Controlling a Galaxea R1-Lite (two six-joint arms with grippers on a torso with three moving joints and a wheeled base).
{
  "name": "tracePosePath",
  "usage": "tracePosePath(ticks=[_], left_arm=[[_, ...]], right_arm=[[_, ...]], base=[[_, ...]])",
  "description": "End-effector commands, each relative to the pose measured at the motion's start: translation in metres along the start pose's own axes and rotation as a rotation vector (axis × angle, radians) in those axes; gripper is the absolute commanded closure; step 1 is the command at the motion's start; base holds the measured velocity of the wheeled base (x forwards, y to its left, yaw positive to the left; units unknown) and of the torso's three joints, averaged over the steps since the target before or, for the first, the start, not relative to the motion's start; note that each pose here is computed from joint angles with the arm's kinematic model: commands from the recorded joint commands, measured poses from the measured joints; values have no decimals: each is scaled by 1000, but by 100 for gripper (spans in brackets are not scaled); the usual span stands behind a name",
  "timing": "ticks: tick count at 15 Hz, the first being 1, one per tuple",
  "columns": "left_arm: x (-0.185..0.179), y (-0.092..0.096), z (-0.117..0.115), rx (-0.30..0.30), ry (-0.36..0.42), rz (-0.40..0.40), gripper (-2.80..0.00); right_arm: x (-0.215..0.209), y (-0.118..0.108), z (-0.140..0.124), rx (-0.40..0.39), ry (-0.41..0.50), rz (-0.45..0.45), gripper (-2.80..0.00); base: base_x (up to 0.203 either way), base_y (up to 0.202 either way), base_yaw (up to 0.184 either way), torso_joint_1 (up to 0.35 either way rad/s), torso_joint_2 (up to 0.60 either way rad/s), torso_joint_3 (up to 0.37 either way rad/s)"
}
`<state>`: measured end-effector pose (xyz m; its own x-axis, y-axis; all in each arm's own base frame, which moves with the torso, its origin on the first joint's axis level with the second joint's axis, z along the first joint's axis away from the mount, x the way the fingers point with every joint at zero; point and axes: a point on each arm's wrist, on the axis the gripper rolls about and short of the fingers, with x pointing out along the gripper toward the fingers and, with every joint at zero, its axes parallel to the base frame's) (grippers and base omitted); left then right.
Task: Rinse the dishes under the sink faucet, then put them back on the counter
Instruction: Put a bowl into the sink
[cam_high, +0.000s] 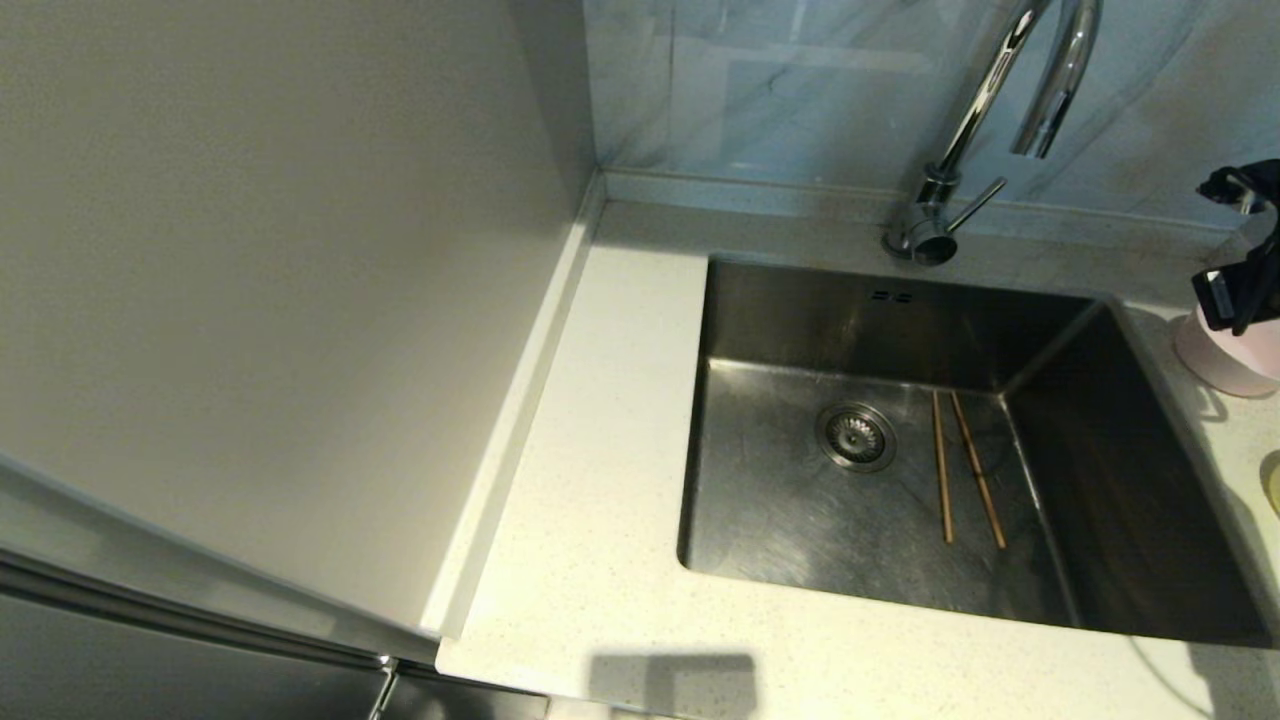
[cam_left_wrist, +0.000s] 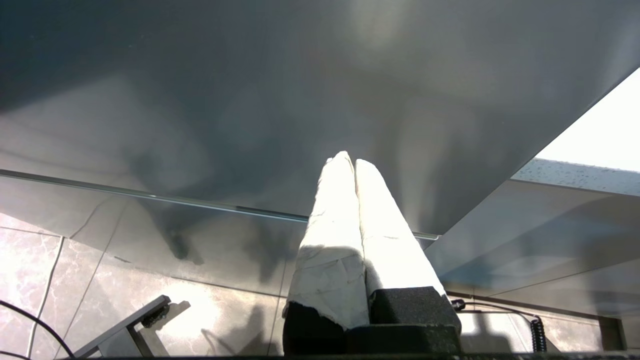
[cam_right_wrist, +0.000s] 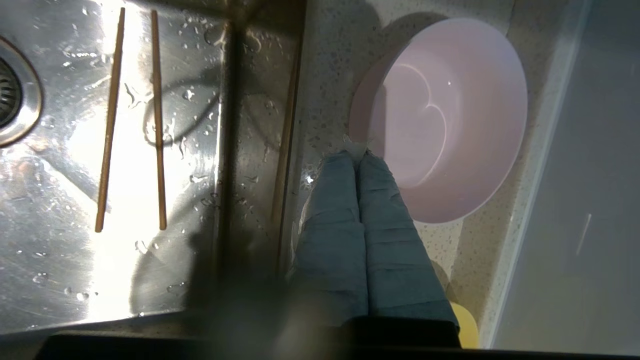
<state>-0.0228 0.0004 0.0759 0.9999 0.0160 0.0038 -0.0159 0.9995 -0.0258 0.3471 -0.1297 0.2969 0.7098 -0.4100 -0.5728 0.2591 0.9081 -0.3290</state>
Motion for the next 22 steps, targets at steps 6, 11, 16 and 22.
tracePosePath(ticks=[6,11,16,22], left_arm=[[0,0,0,0,-4,1,0],[0,0,0,0,-4,1,0],[0,0,0,0,-4,1,0],[0,0,0,0,-4,1,0]], right_arm=[[17,2,-4,-3,20,23,0],[18,-1,4,-44,-65,-18,-280],[28,2,-1,-39,-30,-26,-280],[58,0,-4,14,-26,-63,-280]], base=[[0,0,0,0,0,0],[0,0,0,0,0,0],[0,0,0,0,0,0],[0,0,0,0,0,0]])
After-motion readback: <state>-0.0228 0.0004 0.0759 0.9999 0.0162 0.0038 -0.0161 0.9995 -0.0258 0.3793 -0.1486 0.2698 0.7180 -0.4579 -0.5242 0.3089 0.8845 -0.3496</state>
